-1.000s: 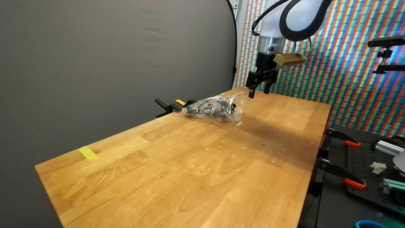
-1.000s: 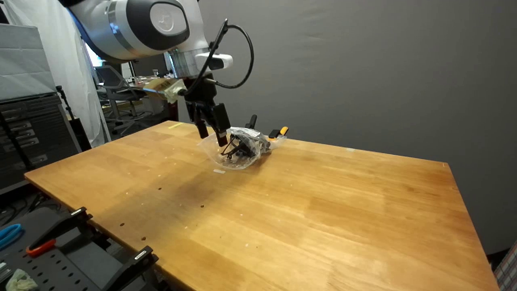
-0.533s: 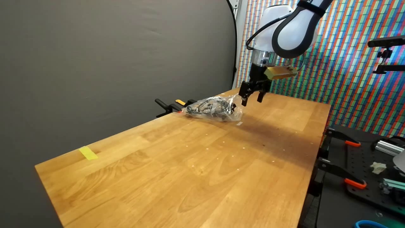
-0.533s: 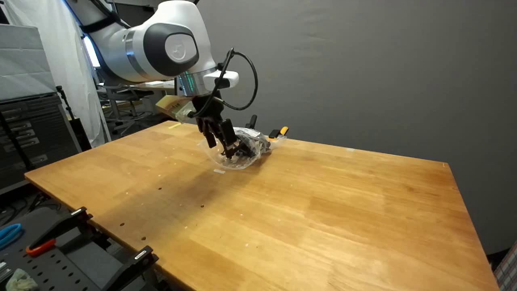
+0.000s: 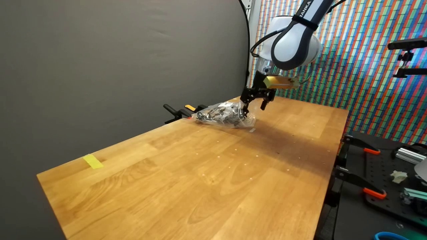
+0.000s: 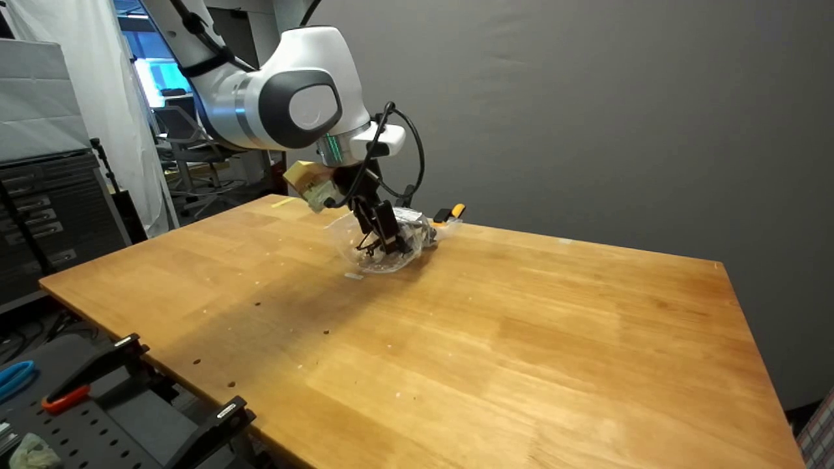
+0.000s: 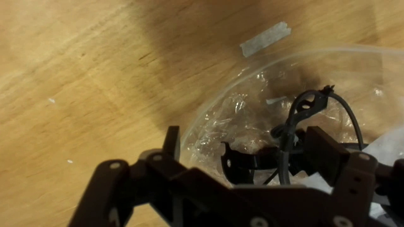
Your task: Remove the cable from the plastic
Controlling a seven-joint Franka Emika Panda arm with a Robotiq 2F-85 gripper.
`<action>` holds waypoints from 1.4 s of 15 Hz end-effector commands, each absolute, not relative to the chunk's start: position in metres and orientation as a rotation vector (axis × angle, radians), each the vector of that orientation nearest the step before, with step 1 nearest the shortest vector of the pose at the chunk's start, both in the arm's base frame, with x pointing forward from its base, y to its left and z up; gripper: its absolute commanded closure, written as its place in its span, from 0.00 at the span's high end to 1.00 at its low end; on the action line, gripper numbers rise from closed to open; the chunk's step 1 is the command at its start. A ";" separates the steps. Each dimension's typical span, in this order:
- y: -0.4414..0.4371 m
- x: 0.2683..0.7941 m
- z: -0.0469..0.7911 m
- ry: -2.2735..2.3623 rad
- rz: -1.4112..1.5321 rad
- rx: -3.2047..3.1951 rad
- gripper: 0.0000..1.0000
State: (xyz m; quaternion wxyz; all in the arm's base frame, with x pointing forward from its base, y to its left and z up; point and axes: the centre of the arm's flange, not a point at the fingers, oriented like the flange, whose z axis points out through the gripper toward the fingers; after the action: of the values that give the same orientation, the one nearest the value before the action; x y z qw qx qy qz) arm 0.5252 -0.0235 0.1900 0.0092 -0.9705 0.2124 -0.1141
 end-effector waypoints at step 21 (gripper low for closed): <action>-0.011 0.575 0.170 0.879 -0.418 -2.846 0.95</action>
State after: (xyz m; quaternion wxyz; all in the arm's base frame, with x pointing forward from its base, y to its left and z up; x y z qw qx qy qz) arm 0.5607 -0.0069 0.1707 0.0566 -0.9479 0.2901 -0.1191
